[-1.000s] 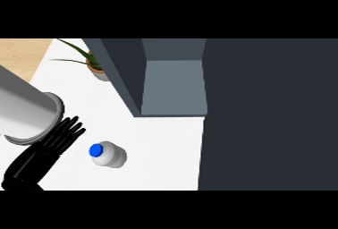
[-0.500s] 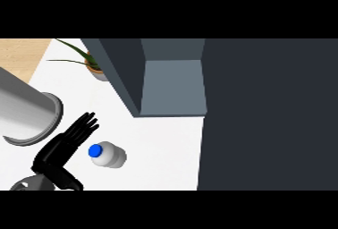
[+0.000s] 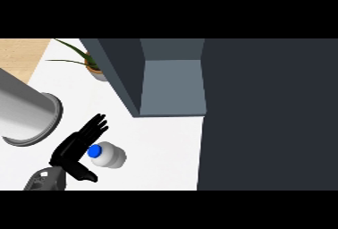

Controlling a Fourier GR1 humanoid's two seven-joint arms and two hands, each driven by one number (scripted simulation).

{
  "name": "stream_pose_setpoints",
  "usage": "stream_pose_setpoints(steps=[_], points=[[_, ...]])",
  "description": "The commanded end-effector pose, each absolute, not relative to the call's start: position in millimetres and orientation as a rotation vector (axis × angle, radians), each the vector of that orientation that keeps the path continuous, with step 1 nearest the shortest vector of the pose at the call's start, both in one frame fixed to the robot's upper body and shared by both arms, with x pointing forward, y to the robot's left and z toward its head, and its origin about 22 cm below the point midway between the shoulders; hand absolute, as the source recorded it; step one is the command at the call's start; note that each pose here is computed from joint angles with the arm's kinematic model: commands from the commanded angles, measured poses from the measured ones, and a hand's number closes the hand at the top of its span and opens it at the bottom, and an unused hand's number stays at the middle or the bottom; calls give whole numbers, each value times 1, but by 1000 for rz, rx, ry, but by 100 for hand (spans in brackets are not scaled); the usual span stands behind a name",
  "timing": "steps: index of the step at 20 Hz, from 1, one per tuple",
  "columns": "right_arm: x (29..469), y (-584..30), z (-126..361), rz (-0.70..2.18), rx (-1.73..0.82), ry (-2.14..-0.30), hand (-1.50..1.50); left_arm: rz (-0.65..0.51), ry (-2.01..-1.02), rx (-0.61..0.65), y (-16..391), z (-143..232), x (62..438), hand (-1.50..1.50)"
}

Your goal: Pick up the bottled water, place it into the cabinet and close the cabinet

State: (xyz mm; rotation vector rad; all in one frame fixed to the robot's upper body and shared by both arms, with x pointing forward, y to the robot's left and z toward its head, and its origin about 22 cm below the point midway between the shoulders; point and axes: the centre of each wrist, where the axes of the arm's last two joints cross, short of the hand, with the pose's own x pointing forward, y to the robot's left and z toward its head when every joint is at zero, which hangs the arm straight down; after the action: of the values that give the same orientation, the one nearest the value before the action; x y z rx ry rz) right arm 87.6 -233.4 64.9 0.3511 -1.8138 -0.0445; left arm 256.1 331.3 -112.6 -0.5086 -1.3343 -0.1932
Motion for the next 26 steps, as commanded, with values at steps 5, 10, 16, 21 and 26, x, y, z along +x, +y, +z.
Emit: stream_pose_setpoints(steps=[5,10,16,21,26], points=[[85,-225,51,-22,354,-1826,-150,-184,-1347,-597,329,-134,251,-150],[101,-228,72,-35,337,-1847,-150,-179,-1333,-626,307,-144,254,-150],[93,-227,51,-18,354,-1828,-150,-145,-1318,-708,294,-136,275,-150],[96,-239,57,-37,349,-1823,-150,-100,-1281,-788,277,-151,262,-150],[103,-229,57,-46,377,-1806,-150,-122,-1250,-810,275,-151,264,-150]])
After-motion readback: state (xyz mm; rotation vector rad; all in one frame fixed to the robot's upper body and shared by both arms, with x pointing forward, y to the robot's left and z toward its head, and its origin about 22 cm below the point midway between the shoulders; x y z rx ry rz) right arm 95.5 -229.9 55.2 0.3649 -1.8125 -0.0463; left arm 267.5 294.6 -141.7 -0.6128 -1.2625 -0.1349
